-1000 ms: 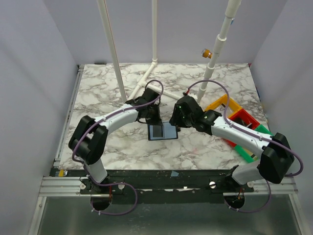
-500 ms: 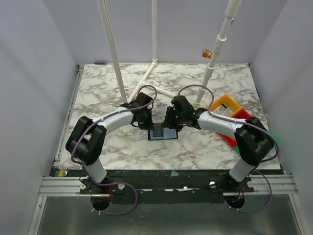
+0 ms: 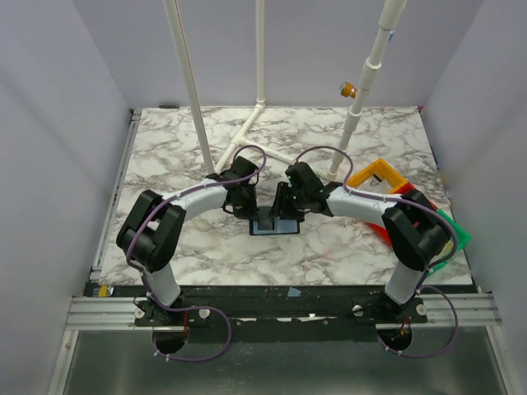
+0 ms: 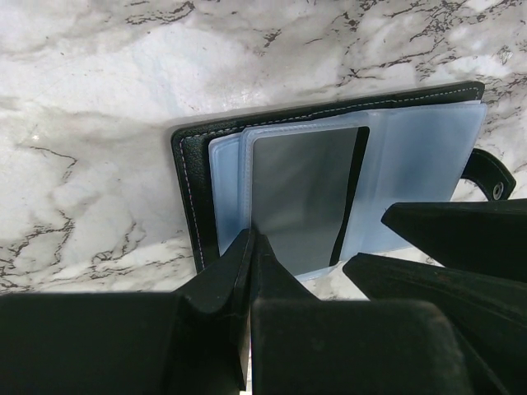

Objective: Take the credit cards out of the card holder
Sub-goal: Remove the credit card from the card holder.

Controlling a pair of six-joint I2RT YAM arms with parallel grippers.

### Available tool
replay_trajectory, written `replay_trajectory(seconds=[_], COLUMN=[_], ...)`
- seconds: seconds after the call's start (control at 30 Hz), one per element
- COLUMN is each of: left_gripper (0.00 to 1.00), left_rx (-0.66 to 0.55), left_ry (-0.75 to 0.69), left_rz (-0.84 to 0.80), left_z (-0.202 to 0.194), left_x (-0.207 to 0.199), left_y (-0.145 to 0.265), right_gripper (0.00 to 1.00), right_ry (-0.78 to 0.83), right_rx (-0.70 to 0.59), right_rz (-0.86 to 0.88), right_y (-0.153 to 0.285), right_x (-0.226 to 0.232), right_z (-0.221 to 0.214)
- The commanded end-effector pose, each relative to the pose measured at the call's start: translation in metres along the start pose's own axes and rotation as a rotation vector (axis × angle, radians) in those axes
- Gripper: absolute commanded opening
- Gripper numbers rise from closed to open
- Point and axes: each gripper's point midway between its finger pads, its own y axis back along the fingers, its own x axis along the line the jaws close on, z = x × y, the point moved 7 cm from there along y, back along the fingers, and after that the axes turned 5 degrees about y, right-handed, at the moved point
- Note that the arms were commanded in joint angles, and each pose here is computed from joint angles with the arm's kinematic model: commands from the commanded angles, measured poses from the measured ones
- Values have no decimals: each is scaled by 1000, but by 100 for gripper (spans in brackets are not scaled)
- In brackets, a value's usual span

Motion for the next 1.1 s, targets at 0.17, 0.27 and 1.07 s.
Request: replay_trajectory(seconds=[0.17,0.27,1.07], left_gripper=[0,0,0], left_rx=[-6,-2,31], left_ry=[-21,-24,-26], left_rz=[-20,-26,-42], left_z=[8,8,0], left_x=[-6,-10,-26], left_y=[-6,-7,-14], right_gripper=[47,47,47], right_ry=[-28,-51,-172], right_rx=[-7,-7,26], right_rz=[30,55,76], right_y=[-4,-4,-16], right_x=[-3,-8,-34], right_z=[4,6,3])
